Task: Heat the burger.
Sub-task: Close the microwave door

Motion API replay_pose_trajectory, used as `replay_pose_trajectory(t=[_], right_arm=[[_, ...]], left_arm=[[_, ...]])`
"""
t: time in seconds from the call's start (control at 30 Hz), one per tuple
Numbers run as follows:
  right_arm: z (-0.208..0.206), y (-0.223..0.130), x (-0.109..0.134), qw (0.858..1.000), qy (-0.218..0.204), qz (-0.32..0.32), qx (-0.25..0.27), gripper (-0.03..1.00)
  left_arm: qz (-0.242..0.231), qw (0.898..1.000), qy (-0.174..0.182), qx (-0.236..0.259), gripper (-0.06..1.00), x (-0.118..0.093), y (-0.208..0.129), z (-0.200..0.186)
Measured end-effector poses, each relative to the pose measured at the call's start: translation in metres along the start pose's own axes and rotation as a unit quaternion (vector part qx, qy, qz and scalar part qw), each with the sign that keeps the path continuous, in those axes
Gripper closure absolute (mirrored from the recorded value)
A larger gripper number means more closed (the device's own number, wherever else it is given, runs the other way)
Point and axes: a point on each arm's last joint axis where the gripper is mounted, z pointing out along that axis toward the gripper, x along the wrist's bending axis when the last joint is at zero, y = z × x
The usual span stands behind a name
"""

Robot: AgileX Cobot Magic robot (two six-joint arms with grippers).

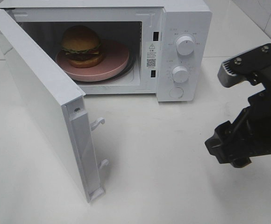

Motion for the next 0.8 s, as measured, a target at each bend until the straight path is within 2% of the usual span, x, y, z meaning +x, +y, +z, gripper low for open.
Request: replay_pose_trajectory(t=[0.3, 0.57, 0.8], right_arm=[[-0.037, -0.014, -0.012, 1.0, -0.017, 0.015, -0.01, 0.22], [-0.081, -0.044, -0.029, 0.998, -0.034, 0.041, -0.023, 0.22], [-0.099, -0.065, -0.037, 0.997, -0.045, 0.055, -0.016, 0.22]], left_arm=[[0.0, 1.0, 0.0, 0.0, -0.05, 0.0, 0.0, 0.0], [0.0, 1.0, 0.0, 0.0, -0.05, 0.0, 0.0, 0.0], [0.0, 1.0, 0.0, 0.0, -0.05, 0.0, 0.0, 0.0]])
